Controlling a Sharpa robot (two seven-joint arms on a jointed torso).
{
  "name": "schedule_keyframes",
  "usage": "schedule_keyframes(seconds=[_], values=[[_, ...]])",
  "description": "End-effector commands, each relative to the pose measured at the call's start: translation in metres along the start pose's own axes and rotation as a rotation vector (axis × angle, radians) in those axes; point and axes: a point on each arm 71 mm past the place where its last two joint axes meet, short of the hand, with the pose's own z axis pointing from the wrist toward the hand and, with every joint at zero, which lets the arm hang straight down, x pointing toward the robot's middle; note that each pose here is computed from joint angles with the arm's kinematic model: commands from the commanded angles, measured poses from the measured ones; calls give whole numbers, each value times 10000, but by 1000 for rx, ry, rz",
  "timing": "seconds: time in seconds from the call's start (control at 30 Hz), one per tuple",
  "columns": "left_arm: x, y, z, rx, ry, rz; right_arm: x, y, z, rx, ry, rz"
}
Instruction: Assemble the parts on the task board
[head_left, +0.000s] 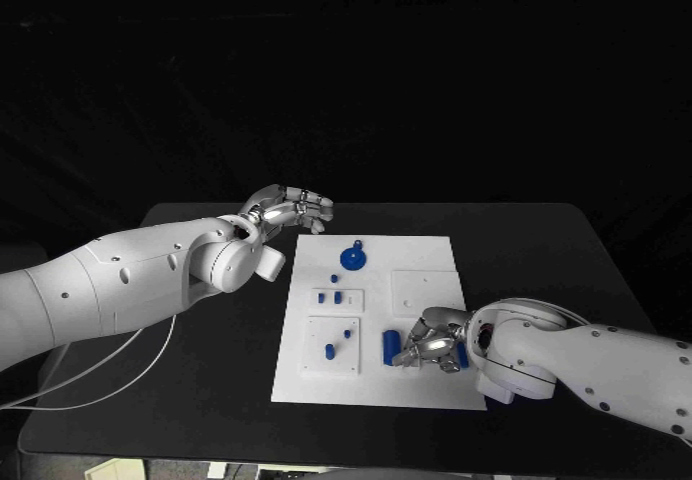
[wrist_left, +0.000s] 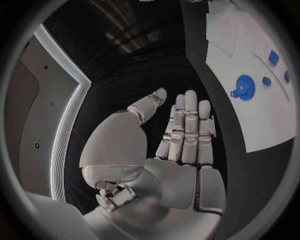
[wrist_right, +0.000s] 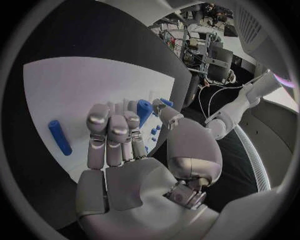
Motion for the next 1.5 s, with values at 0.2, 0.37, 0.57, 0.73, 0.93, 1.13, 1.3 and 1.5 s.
schedule_keyframes(seconds=[0.2,0.37,0.57,0.73,0.93,1.13,1.3,1.5], values=[[20,-13,3,8,12,-9,28,46,45,-5,13,-38],[5,-14,3,11,3,-7,29,50,61,5,10,-50],[6,-12,0,9,6,-7,49,46,61,9,39,-68],[2,-11,-2,8,5,-7,59,33,60,18,56,-77],[-11,-8,-9,6,3,-7,56,25,50,13,53,-74],[-16,-7,-12,5,2,-7,58,19,38,7,56,-74],[-17,-7,-13,5,2,-7,52,6,27,7,51,-70],[-18,-5,-13,5,3,-7,41,7,23,0,34,-61]])
